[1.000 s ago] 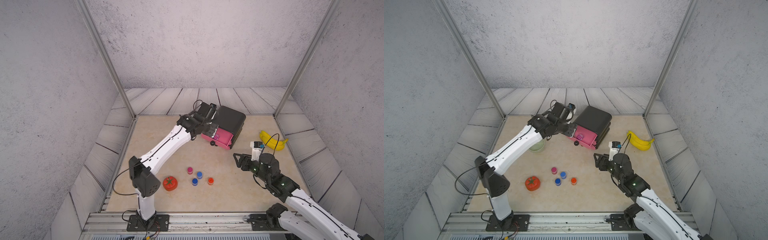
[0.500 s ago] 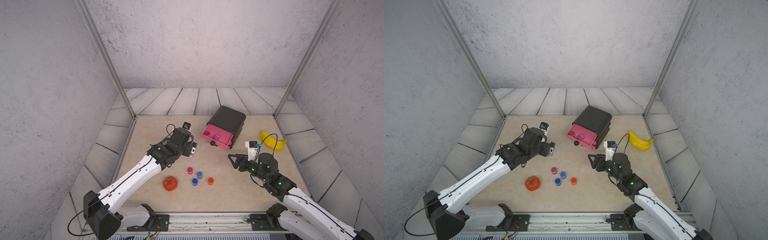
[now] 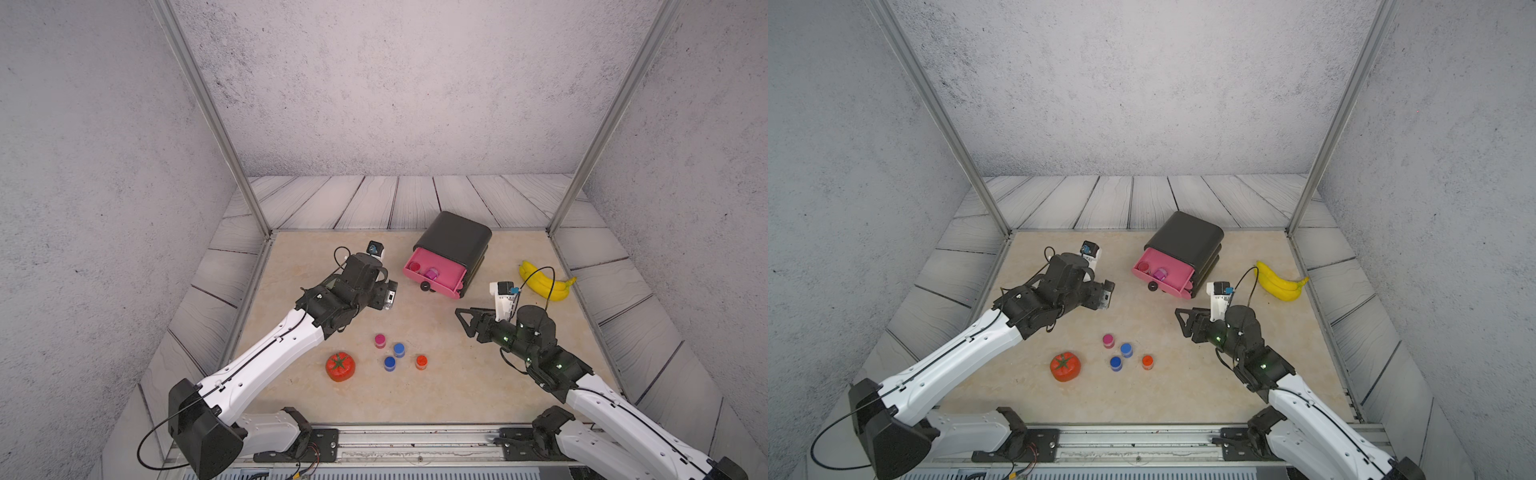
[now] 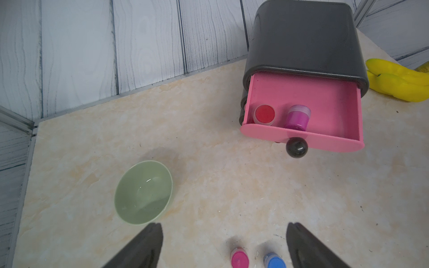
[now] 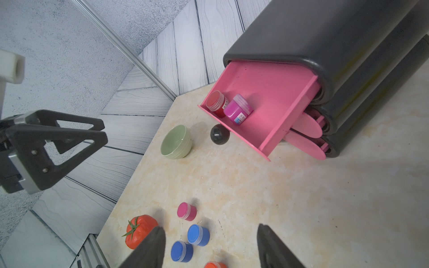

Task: Put the paint cans in the drawer according to color
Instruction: Pick up the paint can from the drawer.

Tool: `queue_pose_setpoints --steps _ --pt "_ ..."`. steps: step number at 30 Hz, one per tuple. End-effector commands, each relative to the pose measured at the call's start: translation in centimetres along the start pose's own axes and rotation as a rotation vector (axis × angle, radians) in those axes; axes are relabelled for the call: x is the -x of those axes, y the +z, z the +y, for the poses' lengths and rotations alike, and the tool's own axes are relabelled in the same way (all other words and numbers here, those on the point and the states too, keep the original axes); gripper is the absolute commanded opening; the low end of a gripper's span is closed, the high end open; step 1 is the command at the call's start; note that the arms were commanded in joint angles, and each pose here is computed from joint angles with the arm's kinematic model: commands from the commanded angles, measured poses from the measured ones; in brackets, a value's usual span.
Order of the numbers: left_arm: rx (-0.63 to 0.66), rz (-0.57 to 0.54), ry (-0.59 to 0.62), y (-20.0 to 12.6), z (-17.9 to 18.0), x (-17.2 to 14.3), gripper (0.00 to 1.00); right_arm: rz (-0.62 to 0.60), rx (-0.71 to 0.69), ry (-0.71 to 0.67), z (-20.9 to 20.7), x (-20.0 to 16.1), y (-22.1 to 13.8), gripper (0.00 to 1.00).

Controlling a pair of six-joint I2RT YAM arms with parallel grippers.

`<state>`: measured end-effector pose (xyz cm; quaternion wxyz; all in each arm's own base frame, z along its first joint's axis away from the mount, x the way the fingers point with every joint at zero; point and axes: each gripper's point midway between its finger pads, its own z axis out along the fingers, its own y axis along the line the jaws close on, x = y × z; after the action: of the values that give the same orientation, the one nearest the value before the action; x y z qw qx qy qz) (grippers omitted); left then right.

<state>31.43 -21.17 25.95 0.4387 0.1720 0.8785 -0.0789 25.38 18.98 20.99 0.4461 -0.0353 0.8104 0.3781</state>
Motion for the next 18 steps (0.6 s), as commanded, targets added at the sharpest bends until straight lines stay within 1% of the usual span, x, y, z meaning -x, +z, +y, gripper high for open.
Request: queue_pose_setpoints --steps 1,4,5,7,10,12,13,15,18 --pt "-0.031 -0.019 -0.024 0.1 -0.6 0.9 0.89 -0.022 -0.002 -0.015 0.1 0.5 -0.3 0.67" --pt "-0.086 -0.011 -0.039 0.3 -1.6 1.1 0.89 -0.023 -0.010 -0.010 0.1 0.7 -0.3 0.67" --pt "-0.123 -0.005 -0.045 0.4 -2.2 1.2 0.90 -0.025 -0.012 -0.005 0.1 0.9 -0.3 0.67" --pt "-0.250 0.011 -0.071 0.6 -4.5 1.9 0.89 -0.035 -0.034 0.014 -0.1 1.4 -0.3 0.67" --pt "-0.390 0.102 -0.114 1.4 -7.7 2.7 0.85 -0.053 -0.093 0.053 -0.7 2.2 -0.6 0.67" --pt "-0.431 0.178 -0.131 2.3 -9.0 2.9 0.83 -0.079 -0.143 0.077 -1.4 2.6 -1.1 0.67" --pt "-0.450 0.207 -0.123 2.8 -9.6 3.0 0.80 -0.096 -0.165 0.087 -1.8 2.8 -1.5 0.67" --pt "-0.437 0.262 -0.104 4.1 -10.3 3.2 0.77 -0.124 -0.195 0.091 -2.5 2.9 -2.1 0.67" --pt "-0.347 0.352 -0.008 6.6 -10.4 3.1 0.70 -0.139 -0.234 0.089 -3.3 2.6 -2.7 0.67"
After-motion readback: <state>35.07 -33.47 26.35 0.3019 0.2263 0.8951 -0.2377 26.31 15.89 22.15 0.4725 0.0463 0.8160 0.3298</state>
